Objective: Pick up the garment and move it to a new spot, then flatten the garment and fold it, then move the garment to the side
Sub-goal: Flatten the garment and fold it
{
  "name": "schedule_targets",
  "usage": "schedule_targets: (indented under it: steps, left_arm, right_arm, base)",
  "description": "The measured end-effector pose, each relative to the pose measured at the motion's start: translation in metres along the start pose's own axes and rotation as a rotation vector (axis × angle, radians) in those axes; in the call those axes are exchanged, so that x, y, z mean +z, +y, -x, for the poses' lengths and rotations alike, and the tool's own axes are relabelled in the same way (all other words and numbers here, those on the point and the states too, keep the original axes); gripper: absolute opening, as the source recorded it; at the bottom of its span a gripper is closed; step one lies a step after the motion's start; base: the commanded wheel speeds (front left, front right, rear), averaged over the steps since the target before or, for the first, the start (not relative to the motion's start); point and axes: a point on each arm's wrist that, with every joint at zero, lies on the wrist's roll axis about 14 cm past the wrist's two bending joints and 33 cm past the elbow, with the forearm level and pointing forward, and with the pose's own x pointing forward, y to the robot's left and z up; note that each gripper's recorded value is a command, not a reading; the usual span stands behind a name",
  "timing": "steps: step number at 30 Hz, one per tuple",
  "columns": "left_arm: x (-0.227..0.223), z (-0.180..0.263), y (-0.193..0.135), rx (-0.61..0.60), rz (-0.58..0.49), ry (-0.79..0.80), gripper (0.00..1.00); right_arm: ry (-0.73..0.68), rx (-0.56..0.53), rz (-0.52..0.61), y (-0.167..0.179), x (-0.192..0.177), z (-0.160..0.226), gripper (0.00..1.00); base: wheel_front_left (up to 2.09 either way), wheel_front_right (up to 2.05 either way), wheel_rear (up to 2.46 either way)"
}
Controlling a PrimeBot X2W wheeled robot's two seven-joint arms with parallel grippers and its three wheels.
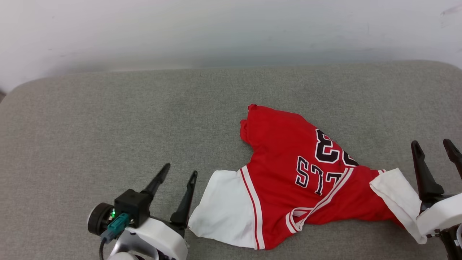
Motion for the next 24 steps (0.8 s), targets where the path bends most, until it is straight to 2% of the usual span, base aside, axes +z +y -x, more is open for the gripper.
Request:
schedule_targets:
  steps: [1,5,12,22,23,24]
  left_arm:
    - [-0.012,0.001,-0.008,-0.034,0.01,0.097,1.0]
    - [-0.037,0.002,-0.017,-0.061,0.032,0.284,1.0]
    - [-0.089,0.015,-0.018,-0.09,0.011,0.621,1.0]
    - [-0.141,0.019,-0.013,-0.09,0.044,0.823,1.0]
    - [-0.143,0.017,-0.012,-0.087,0.045,0.827,0.47]
    - [-0.143,0.015,-0.01,-0.083,0.046,0.82,0.0]
  right_arm:
    - [-0.043,0.013,0.005,0.006,0.006,0.0,1.0]
    - [-0.086,0.028,0.016,0.011,0.009,-0.002,1.0]
    - [-0.099,0.03,0.03,0.013,0.004,-0.008,1.0]
    - [-0.078,0.006,0.039,0.007,-0.012,-0.015,1.0]
    - [-0.077,0.005,0.039,0.007,-0.014,-0.016,1.0]
    - [-0.074,0.004,0.041,0.007,-0.015,-0.016,1.0]
  base:
    - [0.0,0.0,0.0]
    - [0.0,0.0,0.0]
    - [0.0,0.0,0.0]
    - [0.0,0.0,0.0]
    - [0.0,0.0,0.0]
    - [0.0,0.0,0.0]
